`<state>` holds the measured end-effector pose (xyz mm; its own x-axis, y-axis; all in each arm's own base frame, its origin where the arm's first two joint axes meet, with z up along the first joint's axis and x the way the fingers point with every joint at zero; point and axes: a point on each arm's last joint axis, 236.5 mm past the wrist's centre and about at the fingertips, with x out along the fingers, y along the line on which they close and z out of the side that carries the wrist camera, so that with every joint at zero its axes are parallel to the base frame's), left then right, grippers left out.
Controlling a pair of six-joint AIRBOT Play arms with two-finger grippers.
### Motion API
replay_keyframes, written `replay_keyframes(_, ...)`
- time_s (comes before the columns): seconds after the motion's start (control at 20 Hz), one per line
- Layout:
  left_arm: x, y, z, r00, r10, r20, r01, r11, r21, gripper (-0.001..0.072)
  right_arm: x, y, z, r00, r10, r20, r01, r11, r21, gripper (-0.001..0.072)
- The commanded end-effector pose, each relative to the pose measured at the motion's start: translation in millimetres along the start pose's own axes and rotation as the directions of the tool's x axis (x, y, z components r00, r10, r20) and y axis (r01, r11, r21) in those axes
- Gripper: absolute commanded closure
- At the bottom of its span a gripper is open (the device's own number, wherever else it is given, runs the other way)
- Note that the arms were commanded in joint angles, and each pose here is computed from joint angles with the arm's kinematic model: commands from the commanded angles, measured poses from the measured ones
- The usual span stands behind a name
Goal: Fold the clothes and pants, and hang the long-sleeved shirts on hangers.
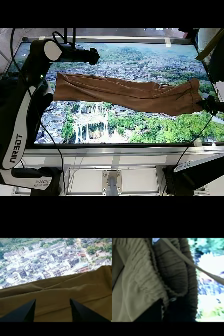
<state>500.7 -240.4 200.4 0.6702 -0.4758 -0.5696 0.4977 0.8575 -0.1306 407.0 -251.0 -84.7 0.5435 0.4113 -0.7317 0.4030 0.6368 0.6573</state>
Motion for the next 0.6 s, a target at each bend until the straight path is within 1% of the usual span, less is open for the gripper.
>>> replay_keyframes(0.0, 0, -2, -10, 0.999, -0.008, -0.042, 0.008, 1.000, 0.001, 0.0433, 9, 7, 3, 1.000, -0.014, 0.002, 0.014, 1.000, -0.026, 0.0677)
replay_keyframes(0.05, 0, -2, -10, 0.999, -0.008, -0.042, 0.008, 1.000, 0.000, 0.0656, 9, 10, 3, 1.000, 0.001, 0.004, -0.001, 1.000, -0.021, 0.0677)
replay_keyframes(0.1, 0, -2, -9, 0.999, -0.008, -0.041, 0.008, 1.000, 0.001, 0.0699, 8, 19, 3, 0.999, 0.034, -0.001, -0.034, 0.999, -0.015, 0.0677)
replay_keyframes(0.25, 5, -8, -10, 0.999, -0.017, -0.038, 0.018, 1.000, 0.006, 0.0701, -11, 57, 4, 0.990, 0.135, -0.027, -0.136, 0.989, -0.050, 0.0678)
replay_keyframes(0.35, 23, -29, -12, 0.998, -0.048, -0.031, 0.049, 0.999, 0.021, 0.0701, -37, 102, 9, 0.972, 0.232, -0.032, -0.234, 0.966, -0.113, 0.0678)
replay_keyframes(0.45, 58, -66, -31, 0.991, -0.115, -0.062, 0.116, 0.993, 0.024, 0.0701, -71, 161, 19, 0.940, 0.341, -0.005, -0.335, 0.919, -0.209, 0.0678)
replay_keyframes(0.5, 79, -91, -47, 0.983, -0.162, -0.088, 0.164, 0.986, 0.013, 0.0701, -86, 191, 20, 0.925, 0.380, 0.001, -0.366, 0.893, -0.260, 0.0679)
replay_keyframes(0.55, 103, -119, -66, 0.970, -0.212, -0.115, 0.213, 0.977, -0.005, 0.0701, -97, 218, 18, 0.921, 0.389, -0.006, -0.373, 0.879, -0.297, 0.0679)
